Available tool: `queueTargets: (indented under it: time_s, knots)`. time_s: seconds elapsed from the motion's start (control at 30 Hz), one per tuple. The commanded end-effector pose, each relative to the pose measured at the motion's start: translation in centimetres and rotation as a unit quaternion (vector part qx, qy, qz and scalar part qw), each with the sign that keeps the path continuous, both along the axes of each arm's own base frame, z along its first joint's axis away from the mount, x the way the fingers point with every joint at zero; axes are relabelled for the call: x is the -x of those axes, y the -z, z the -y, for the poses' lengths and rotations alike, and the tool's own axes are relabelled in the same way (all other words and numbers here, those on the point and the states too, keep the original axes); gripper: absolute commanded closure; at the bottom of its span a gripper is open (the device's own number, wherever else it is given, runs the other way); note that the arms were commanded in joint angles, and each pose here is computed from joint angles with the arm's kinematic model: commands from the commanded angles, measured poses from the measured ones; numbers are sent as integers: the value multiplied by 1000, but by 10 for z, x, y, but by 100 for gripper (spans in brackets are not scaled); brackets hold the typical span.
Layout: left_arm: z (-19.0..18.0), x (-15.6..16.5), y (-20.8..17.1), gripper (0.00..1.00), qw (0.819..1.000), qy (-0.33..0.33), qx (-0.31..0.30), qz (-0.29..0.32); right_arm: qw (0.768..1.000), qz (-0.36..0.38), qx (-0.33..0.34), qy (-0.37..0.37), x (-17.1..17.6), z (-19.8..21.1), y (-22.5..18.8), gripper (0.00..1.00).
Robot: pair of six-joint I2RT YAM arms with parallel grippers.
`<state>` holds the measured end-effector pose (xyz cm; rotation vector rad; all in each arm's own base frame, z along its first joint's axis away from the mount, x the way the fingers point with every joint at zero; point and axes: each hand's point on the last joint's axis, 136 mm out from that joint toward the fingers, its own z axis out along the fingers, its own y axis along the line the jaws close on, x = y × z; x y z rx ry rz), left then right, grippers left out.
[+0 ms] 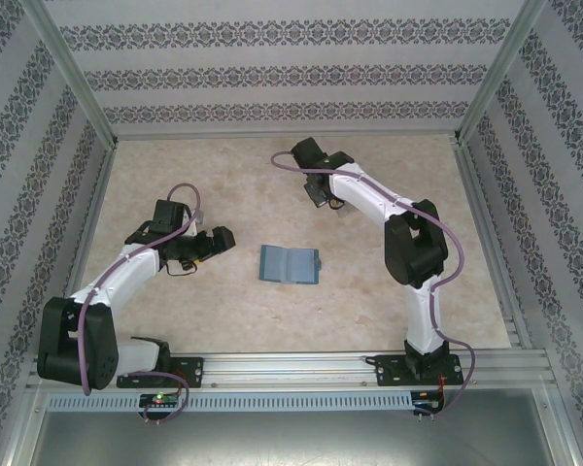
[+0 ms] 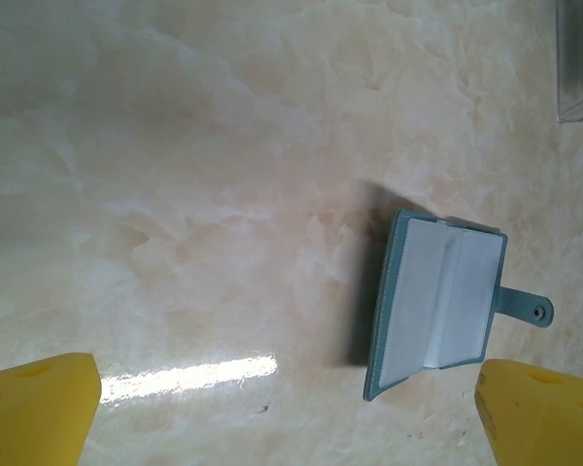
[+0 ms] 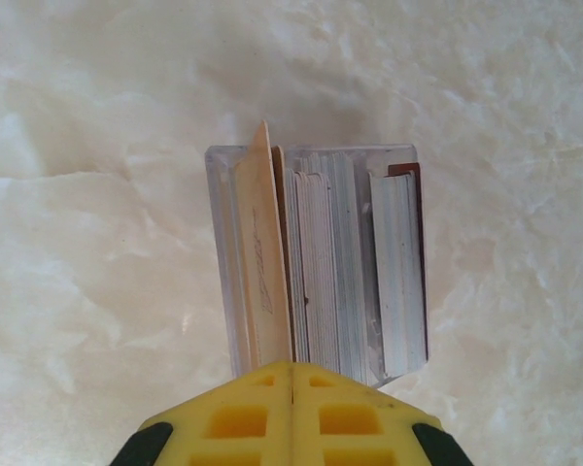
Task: Put the credit cards into the card holder
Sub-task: Pick up the credit card from the storage box, then insert the credit card into the card slot.
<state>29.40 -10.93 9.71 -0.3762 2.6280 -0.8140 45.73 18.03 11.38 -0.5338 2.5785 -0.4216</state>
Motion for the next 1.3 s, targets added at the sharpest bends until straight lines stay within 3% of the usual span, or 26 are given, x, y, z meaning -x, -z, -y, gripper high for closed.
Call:
queueTargets:
  time_s: [0.0,0.23,0.43,0.5,0.67,0.93,1.1,1.27]
  knots:
    - [3,4,-7,1,1000,8,14,9,999,7,-49,6,11,-5,-21,100]
    - [33,0,-28,1,994,60,78,48,989,14,-149,-1,35,-21,-49,100]
    - [61,8,-17,6,991,113,68,27,971,2,-241,-4,76,-27,-60,100]
    - [71,11,-12,9,988,137,68,20,956,-27,-293,0,99,-36,-54,100]
    - [81,20,7,27,983,178,40,-16,891,-128,-436,1,150,-66,-28,100]
    - [97,20,26,40,978,197,53,-39,806,-243,-540,15,191,-76,11,100]
    - [110,24,31,48,972,220,61,-49,777,-272,-567,29,194,-81,27,100]
    - [108,29,48,60,971,222,40,-75,768,-291,-569,48,193,-79,46,100]
